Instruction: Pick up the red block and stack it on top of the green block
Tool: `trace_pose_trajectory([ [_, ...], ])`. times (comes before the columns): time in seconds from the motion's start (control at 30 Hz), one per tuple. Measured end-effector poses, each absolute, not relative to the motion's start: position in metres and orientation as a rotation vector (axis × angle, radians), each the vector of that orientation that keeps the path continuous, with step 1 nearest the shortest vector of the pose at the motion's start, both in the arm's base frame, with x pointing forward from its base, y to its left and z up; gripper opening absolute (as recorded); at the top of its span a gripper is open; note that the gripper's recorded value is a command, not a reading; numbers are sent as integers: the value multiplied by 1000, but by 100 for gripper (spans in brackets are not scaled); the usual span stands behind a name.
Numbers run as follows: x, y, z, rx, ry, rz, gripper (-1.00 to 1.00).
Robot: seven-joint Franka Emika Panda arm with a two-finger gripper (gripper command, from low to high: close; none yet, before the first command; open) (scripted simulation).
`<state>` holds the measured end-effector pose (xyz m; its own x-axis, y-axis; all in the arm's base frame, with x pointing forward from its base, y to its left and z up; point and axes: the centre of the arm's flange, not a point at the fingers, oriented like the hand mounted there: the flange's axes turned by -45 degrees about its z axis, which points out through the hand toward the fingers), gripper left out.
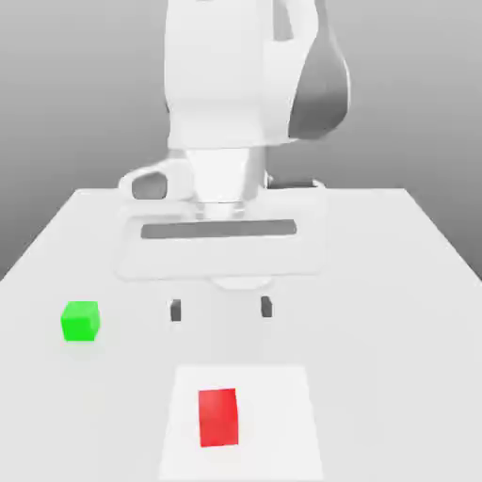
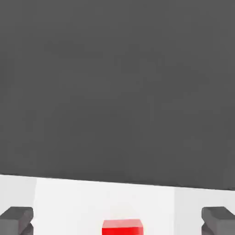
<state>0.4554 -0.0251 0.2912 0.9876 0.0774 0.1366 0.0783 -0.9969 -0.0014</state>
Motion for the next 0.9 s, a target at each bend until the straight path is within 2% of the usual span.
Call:
trace_pose_trajectory([
  [0.13, 433, -30, 217, -3137, -148, -32, 0],
  [0.3, 429, -30, 157, -3138, -154, -1, 0],
  [0.33, 428, -30, 148, -3138, -153, 0, -100],
  [0.57, 428, -30, 148, -3139, -154, 1, -100],
  [0.73, 428, -30, 197, -3138, -155, 0, -100],
  [0.9, 387, -136, 227, -3173, -40, 4, -100],
])
